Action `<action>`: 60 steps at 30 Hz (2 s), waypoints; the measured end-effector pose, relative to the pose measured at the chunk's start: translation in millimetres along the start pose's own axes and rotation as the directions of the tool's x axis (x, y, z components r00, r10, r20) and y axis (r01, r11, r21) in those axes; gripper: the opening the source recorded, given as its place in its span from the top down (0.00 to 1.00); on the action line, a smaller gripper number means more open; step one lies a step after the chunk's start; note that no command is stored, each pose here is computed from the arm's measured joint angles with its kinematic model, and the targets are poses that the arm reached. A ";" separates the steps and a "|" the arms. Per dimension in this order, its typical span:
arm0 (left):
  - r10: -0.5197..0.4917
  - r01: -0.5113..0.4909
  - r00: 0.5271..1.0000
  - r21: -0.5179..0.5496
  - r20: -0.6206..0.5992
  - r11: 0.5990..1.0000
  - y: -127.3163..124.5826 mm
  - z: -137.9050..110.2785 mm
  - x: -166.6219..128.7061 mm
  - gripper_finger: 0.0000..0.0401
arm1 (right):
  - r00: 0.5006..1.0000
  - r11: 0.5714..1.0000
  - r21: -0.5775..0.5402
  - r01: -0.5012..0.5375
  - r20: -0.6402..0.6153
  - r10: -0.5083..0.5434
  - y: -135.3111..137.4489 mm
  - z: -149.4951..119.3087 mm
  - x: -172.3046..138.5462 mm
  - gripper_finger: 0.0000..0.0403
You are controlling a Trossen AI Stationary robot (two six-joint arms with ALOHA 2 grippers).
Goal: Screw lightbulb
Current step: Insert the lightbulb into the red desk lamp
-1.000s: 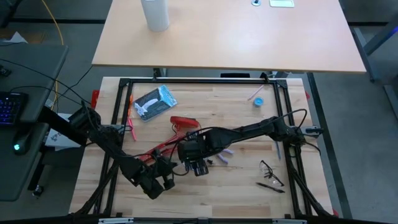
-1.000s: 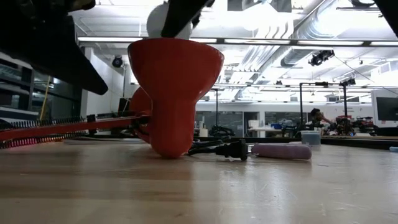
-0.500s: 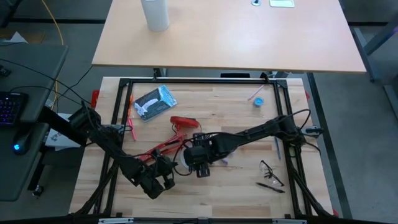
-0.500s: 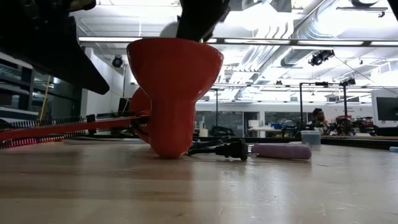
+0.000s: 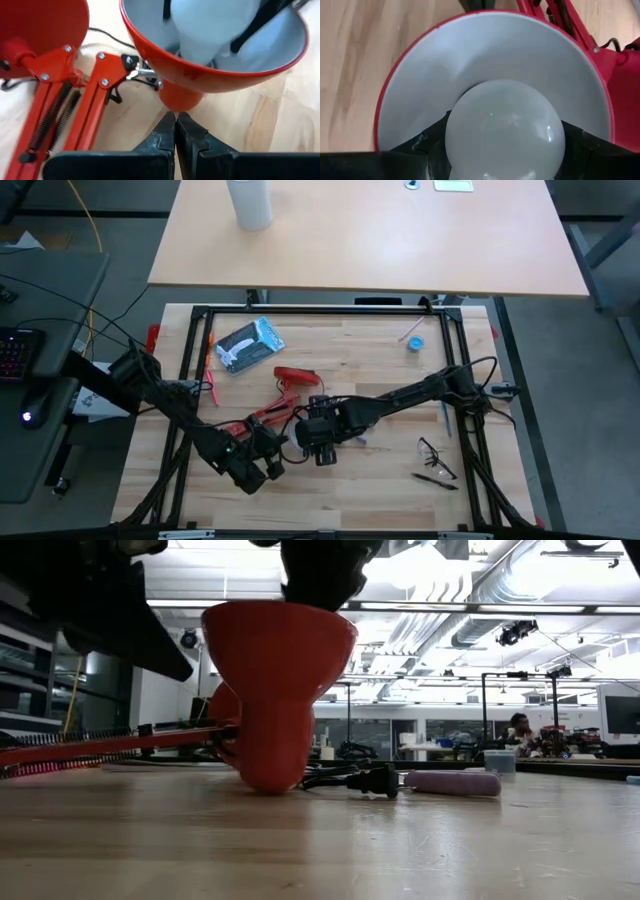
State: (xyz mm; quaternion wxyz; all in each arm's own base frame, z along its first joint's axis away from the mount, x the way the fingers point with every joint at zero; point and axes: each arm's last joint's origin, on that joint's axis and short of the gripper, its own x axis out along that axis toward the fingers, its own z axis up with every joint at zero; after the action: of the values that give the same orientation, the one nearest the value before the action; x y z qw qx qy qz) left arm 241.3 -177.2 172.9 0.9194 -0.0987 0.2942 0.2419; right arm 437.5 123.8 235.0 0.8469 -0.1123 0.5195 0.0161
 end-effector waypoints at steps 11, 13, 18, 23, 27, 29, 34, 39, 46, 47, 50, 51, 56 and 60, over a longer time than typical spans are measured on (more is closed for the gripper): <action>0.013 -0.013 1.000 0.001 0.017 1.000 6.5 13.0 1.1 1.00 | 0.999 1.000 0.006 0.028 0.025 -0.029 8.3 -1.9 3.2 0.40; 0.008 -0.008 1.000 0.018 0.019 1.000 6.6 14.3 0.4 1.00 | 0.999 1.000 0.004 0.028 0.023 -0.028 8.3 -2.1 3.2 0.39; -0.008 0.007 1.000 0.041 0.015 0.999 8.2 18.2 -3.3 1.00 | 1.000 1.000 -0.018 0.023 0.022 -0.022 8.5 -2.2 3.2 0.35; -0.010 0.010 1.000 0.031 0.025 0.999 9.6 21.4 -6.1 1.00 | 1.000 0.999 -0.020 0.025 0.019 -0.025 8.4 -2.5 3.2 0.34; -0.009 0.008 1.000 0.030 0.026 1.000 9.8 21.7 -5.9 1.00 | 1.000 0.999 -0.022 0.026 0.015 -0.026 8.4 -2.9 3.2 0.33; -0.009 0.008 1.000 0.029 0.027 1.000 9.8 21.7 -5.9 1.00 | 1.000 0.999 -0.024 0.027 0.013 -0.027 8.3 -3.1 3.2 0.33; -0.008 0.007 1.000 0.029 0.027 1.000 9.9 21.9 -5.8 1.00 | 1.000 1.000 -0.025 0.009 0.010 -0.008 8.8 -3.3 3.2 0.33; -0.008 0.007 1.000 0.029 0.027 1.000 9.9 21.9 -5.8 1.00 | 1.000 1.000 -0.028 0.001 0.011 -0.001 9.0 -3.1 2.8 0.33; -0.007 0.006 1.000 0.030 0.027 1.000 9.9 21.7 -5.7 1.00 | 0.998 0.998 -0.027 -0.055 0.022 0.056 8.9 -1.9 -1.5 0.26; -0.007 0.006 1.000 0.032 0.027 0.999 9.9 21.7 -5.7 1.00 | 0.998 0.998 -0.027 -0.055 0.024 0.055 8.9 -1.8 -2.0 0.24; -0.007 0.006 1.000 0.035 0.027 0.999 9.9 21.7 -5.7 1.00 | 0.998 0.998 -0.024 -0.053 0.025 0.054 8.5 -1.7 -2.5 0.18; -0.007 0.006 1.000 0.035 0.027 0.999 9.9 21.7 -5.7 1.00 | 0.998 0.998 -0.022 -0.052 0.025 0.053 8.2 -1.7 -2.5 0.16; -0.006 0.005 1.000 0.036 0.026 0.999 10.0 21.7 -5.7 1.00 | 0.998 0.998 -0.044 -0.051 0.027 0.052 9.2 -1.6 -2.7 0.09; 0.001 -0.001 1.000 0.045 0.022 0.999 11.0 21.2 -5.5 1.00 | 0.998 0.998 -0.046 -0.048 0.029 0.050 9.3 -1.5 -3.1 0.08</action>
State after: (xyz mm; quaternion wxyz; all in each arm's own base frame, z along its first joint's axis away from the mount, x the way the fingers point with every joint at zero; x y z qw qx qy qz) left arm 242.3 -163.0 192.8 0.9243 -0.0754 0.2896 0.2368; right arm 433.4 132.8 235.5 0.8512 -0.1183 0.5088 0.0502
